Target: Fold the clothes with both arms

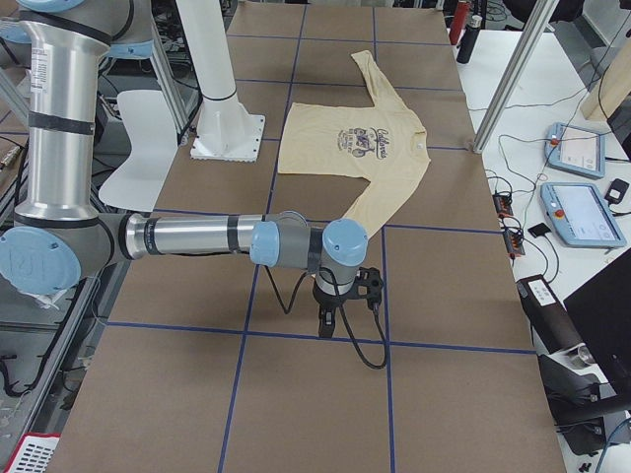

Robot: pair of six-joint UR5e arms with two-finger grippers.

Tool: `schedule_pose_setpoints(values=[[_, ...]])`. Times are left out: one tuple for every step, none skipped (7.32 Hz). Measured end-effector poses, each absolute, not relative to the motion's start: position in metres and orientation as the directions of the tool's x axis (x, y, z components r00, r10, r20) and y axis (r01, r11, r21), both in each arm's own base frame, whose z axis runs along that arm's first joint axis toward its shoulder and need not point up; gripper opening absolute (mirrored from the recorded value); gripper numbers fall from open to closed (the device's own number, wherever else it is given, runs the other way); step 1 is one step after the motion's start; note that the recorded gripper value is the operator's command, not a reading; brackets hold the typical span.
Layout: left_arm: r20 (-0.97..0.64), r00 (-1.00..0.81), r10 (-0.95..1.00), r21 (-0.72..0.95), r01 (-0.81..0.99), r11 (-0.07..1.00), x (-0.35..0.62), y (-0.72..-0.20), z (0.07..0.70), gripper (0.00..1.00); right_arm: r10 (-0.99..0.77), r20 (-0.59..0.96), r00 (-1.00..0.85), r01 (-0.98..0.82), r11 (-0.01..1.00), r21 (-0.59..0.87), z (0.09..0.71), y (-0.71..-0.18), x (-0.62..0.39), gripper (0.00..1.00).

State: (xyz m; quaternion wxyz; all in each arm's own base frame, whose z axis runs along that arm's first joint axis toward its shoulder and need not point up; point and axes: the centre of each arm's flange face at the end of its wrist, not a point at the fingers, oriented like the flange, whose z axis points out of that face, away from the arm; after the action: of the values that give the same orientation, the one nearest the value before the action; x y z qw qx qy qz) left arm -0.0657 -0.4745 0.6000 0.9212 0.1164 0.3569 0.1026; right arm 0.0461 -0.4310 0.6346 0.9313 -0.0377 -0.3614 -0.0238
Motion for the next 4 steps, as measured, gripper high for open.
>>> schedule_pose_setpoints(values=[[-0.628,0.725,0.282,0.302,-0.107,0.947,-0.066,-0.476,0.598,1.00,-0.027,0.675,0.737,0.072,0.997,-0.039,0.632,-0.433,0.046,1.00],[-0.623,0.726,0.292,0.316,-0.108,0.942,-0.065,-0.476,0.596,1.00,-0.046,0.676,0.736,0.073,0.997,-0.012,0.628,-0.436,0.046,1.00],[-0.618,0.726,0.302,0.331,-0.108,0.938,-0.065,-0.478,0.592,1.00,-0.067,0.676,0.734,0.074,0.997,0.018,0.624,-0.439,0.046,1.00],[-0.610,0.727,0.315,0.351,-0.108,0.930,-0.065,-0.480,0.584,1.00,-0.095,0.674,0.733,0.075,0.995,0.059,0.620,-0.442,0.045,1.00]])
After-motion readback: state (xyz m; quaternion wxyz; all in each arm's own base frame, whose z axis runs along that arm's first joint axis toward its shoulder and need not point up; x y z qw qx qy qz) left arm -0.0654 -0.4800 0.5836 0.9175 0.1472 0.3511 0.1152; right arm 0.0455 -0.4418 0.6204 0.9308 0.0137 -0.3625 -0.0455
